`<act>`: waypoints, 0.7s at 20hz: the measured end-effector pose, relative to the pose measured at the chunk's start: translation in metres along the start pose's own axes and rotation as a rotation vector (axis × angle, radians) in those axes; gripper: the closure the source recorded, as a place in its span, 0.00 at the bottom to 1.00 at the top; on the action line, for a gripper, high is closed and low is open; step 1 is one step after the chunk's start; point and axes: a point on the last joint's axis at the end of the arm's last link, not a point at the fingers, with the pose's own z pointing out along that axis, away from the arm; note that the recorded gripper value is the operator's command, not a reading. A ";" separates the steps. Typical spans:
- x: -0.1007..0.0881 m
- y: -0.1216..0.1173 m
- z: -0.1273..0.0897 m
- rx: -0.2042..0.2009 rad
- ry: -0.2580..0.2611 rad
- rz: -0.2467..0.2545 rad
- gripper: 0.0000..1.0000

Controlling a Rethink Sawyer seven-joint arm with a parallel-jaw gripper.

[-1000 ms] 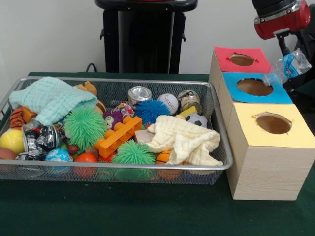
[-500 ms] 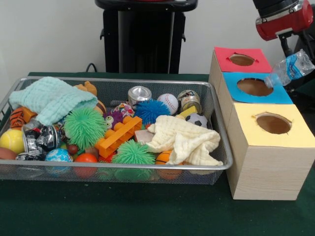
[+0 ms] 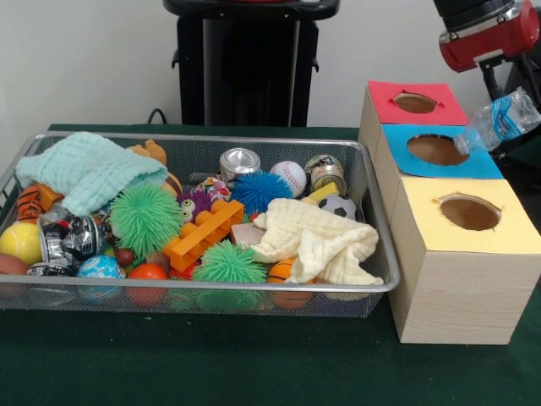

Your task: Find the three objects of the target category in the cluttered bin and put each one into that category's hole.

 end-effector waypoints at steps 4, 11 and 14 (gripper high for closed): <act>-0.004 -0.002 -0.001 0.000 -0.005 0.007 1.00; -0.016 -0.009 -0.006 0.001 -0.018 0.026 1.00; -0.018 -0.010 -0.006 0.001 -0.020 0.029 1.00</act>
